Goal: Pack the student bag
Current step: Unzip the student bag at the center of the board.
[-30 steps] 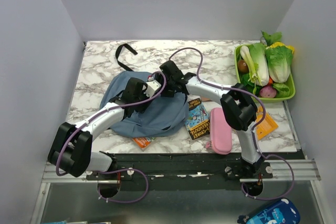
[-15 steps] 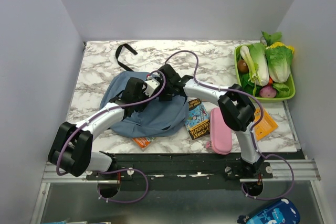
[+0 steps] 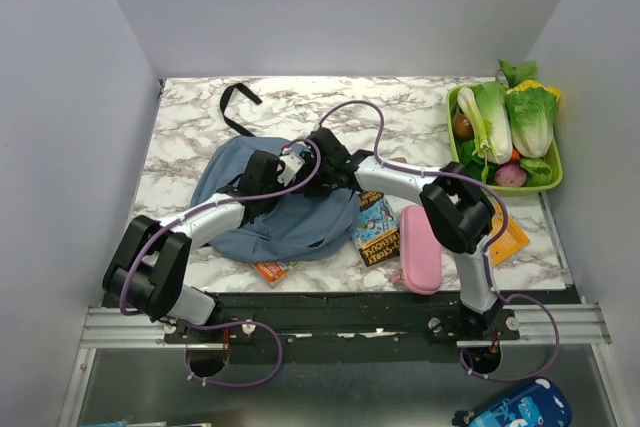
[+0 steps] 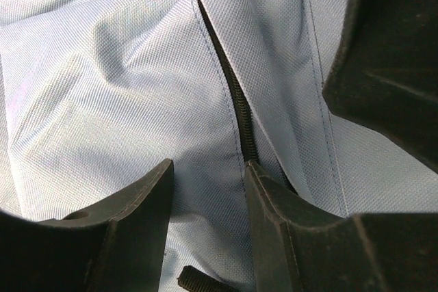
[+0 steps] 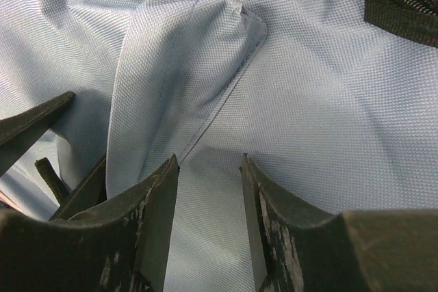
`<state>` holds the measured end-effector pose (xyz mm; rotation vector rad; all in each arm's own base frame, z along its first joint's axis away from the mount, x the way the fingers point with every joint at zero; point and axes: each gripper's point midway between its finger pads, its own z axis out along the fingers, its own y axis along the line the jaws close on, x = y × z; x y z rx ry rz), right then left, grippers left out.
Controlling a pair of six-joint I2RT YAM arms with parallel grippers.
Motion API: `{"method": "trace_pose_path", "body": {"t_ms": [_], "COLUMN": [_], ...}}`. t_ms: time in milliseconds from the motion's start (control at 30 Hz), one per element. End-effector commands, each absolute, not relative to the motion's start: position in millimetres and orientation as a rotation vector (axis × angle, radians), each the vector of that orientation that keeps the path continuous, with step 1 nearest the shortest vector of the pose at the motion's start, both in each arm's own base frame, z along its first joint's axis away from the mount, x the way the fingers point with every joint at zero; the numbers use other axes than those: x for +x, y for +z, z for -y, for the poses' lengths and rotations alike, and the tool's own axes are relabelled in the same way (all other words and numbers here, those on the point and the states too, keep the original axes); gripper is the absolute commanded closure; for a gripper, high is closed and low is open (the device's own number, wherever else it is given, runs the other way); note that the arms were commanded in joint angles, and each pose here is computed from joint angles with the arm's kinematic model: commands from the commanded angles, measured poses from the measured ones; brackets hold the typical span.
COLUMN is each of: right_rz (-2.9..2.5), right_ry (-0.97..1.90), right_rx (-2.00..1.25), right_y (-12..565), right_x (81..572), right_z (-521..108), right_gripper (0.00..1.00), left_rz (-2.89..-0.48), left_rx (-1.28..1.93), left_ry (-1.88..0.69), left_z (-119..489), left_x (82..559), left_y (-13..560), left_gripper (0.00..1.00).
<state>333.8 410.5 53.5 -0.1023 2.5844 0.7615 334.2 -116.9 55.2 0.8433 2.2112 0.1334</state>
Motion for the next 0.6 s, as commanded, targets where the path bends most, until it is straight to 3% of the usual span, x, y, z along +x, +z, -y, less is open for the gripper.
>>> {"method": "trace_pose_path", "body": {"t_ms": [0,133,233,567], "right_rz": [-2.705,-2.712,-2.727,-2.744], "right_ry": [0.630,0.618,0.607,0.566], "right_rx": [-0.108,-0.104,-0.098,-0.092], "right_y": [21,16,10,-2], "right_x": [306,302,298,292], "right_z": [-383,-379,-375,-364], "right_gripper": [0.49,0.50,0.50,0.52], "left_rz": [-2.248,-2.251,-2.244,-2.179], "left_rx": [0.852,0.861,0.856,0.720], "left_ry": [0.224,0.225,0.225,0.216], "left_z": [103,103,104,92], "left_x": [330,331,332,351], "left_y": [40,38,41,88], "left_gripper": [0.49,0.83,1.00,1.00]}}
